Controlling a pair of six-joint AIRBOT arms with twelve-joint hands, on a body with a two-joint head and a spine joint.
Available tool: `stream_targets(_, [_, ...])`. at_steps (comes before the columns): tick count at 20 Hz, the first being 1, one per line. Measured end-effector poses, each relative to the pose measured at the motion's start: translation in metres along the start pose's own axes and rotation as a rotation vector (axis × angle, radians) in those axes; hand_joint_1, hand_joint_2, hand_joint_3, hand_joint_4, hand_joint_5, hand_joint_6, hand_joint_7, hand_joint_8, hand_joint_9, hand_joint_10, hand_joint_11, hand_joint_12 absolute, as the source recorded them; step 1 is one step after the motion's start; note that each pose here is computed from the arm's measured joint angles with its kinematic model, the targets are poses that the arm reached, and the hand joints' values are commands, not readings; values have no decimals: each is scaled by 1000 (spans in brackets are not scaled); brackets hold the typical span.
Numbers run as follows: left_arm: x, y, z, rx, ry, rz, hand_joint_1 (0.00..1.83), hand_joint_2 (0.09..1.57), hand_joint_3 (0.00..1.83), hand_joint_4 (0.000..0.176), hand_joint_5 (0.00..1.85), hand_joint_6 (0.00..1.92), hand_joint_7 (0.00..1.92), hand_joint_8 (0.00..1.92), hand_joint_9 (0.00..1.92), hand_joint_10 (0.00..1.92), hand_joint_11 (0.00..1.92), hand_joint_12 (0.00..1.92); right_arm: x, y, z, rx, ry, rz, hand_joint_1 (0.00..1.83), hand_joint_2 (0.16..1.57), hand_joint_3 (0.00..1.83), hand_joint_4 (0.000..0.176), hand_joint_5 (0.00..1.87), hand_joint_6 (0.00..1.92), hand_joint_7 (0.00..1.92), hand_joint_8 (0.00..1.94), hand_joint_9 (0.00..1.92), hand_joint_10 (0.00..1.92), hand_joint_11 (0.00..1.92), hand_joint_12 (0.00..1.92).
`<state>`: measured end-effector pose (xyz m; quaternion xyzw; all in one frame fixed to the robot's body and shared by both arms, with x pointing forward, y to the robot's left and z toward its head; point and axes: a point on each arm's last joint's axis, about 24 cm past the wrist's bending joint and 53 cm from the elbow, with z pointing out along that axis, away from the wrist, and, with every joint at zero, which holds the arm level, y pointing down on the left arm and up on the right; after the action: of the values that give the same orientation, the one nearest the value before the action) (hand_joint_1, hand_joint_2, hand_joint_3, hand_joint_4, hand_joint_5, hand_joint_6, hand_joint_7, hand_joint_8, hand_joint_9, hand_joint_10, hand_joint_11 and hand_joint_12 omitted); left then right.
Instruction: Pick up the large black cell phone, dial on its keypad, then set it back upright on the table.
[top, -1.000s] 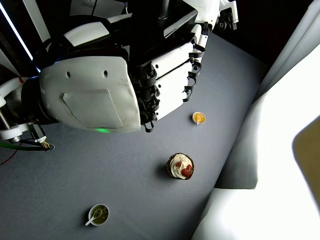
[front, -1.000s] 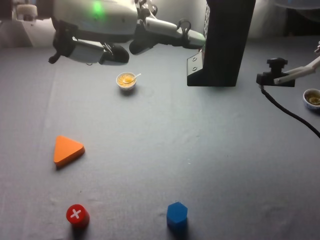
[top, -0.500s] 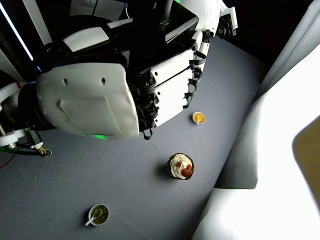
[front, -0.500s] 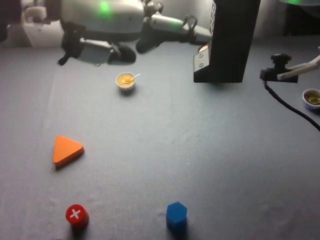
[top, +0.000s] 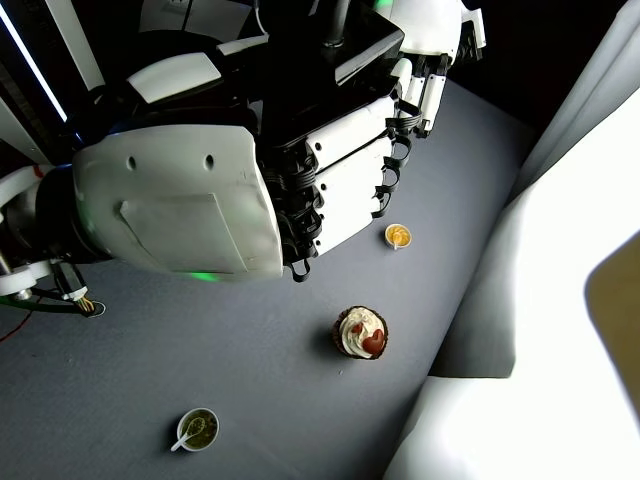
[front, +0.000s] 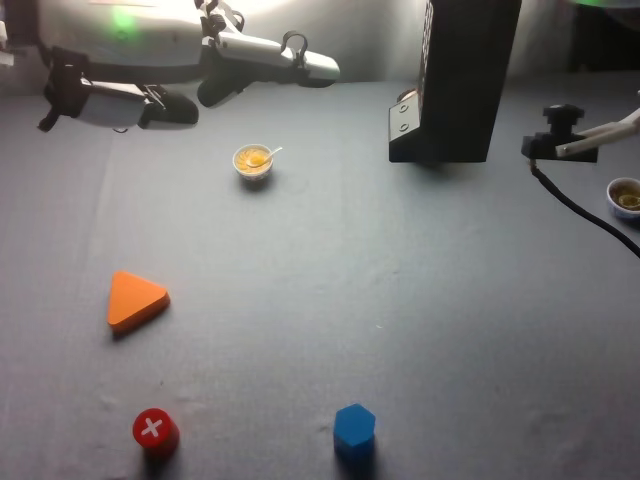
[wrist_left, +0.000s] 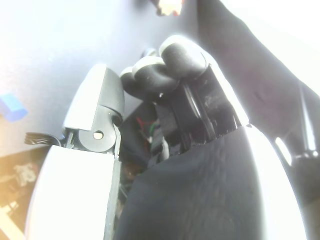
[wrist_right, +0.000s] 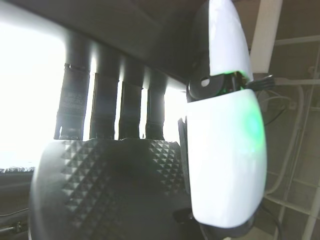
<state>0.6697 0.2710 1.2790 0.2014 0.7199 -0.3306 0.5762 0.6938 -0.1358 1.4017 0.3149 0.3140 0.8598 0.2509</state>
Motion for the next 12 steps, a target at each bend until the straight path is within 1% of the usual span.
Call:
stream_targets(2, [-3, 0, 5, -2, -8, 2, 1282, 1315, 0, 89, 0, 0, 602, 1662, 729, 1921, 580, 1921, 0, 0, 0, -1, -1, 2, 1370, 1144, 0, 0, 914, 867, 918, 1117, 852, 1418, 821, 1543])
stream_targets(3, [-3, -1, 9, 0, -11, 2, 1285, 1310, 0, 91, 0, 0, 612, 1648, 734, 1921, 574, 1921, 0, 0, 0, 0, 0, 0, 1368, 1148, 0, 0, 917, 855, 915, 1128, 835, 1443, 804, 1587])
stream_targets(4, [-4, -3, 13, 5, -13, -1, 1286, 1309, 0, 94, 0, 0, 614, 1646, 735, 1921, 572, 1921, 0, 0, 0, 0, 0, 0, 1367, 1151, 1, 0, 914, 862, 897, 1153, 832, 1448, 802, 1571])
stream_targets(6, [-3, -8, 19, 20, -9, 1, 1291, 1299, 0, 97, 0, 0, 632, 1613, 709, 1921, 562, 1921, 0, 0, 0, 0, 0, 1, 1367, 1153, 0, 0, 910, 873, 899, 1144, 827, 1459, 800, 1585])
stream_targets(7, [-4, -11, 22, 26, -11, 3, 1296, 1290, 0, 106, 0, 0, 647, 1589, 704, 1921, 555, 1921, 0, 0, 0, 0, 0, 1, 1368, 1148, 0, 0, 915, 878, 903, 1135, 838, 1439, 813, 1575])
stream_targets(9, [-8, -15, 28, 36, -23, -1, 1296, 1293, 0, 107, 0, 0, 641, 1597, 705, 1921, 561, 1921, 0, 0, 0, 0, 0, 1, 1366, 1155, 1, 0, 899, 898, 888, 1169, 826, 1452, 811, 1579])
stream_targets(10, [-9, -17, 33, 37, -28, -3, 1296, 1292, 0, 103, 0, 0, 643, 1595, 707, 1921, 575, 1921, 0, 0, 0, 0, 0, 1, 1366, 1156, 0, 0, 900, 899, 884, 1177, 824, 1448, 801, 1575])
stream_targets(11, [-8, -21, 39, 46, -25, -1, 1297, 1293, 0, 105, 0, 0, 641, 1598, 709, 1921, 566, 1921, 0, 0, 0, 0, 0, 1, 1366, 1153, 0, 0, 905, 895, 889, 1168, 831, 1436, 798, 1555])
stream_targets(12, [-7, -26, 43, 54, -23, 1, 1294, 1295, 0, 103, 0, 0, 635, 1605, 696, 1921, 551, 1921, 0, 0, 0, 0, -1, 0, 1367, 1153, 0, 0, 909, 893, 889, 1170, 826, 1436, 789, 1550])
